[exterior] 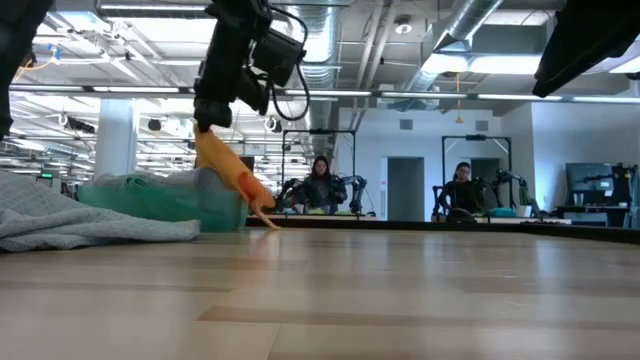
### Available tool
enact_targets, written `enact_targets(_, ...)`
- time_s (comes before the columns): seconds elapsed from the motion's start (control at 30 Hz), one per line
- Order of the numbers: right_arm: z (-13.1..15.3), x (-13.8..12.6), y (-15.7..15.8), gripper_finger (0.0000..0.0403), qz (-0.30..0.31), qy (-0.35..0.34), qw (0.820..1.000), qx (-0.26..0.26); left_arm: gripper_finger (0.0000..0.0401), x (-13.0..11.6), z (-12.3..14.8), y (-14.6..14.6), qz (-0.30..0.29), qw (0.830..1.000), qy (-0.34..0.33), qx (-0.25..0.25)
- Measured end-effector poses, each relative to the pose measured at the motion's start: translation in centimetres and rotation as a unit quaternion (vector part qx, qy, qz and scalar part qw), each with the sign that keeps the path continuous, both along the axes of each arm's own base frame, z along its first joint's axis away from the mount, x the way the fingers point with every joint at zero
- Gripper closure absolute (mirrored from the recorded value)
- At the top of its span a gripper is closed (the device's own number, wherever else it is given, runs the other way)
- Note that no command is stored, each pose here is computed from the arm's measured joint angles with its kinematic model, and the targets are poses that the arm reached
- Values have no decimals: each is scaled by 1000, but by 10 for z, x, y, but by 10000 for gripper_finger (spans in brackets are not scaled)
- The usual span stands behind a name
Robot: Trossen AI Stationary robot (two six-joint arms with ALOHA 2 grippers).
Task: Fold microfiber towels
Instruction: Put the folded orange towel into the bin
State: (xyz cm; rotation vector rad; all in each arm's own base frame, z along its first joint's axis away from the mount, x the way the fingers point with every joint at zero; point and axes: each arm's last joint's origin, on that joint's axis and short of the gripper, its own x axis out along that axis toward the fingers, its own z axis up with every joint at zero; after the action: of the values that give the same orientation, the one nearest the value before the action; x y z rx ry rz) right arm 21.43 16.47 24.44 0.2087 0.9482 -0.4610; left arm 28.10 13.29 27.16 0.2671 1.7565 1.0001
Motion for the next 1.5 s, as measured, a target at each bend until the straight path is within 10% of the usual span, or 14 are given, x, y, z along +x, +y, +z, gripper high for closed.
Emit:
enact_targets(0.47, 0, 2, -2, 182, -6, -1, 1000, -1, 401, -49, -30, 9, 32, 997, 69, -11)
enact_targets(1.5, 0, 2, -4, 182, -5, 1, 1000, -5, 370, -68, -58, 10, 65, 990, 97, -76)
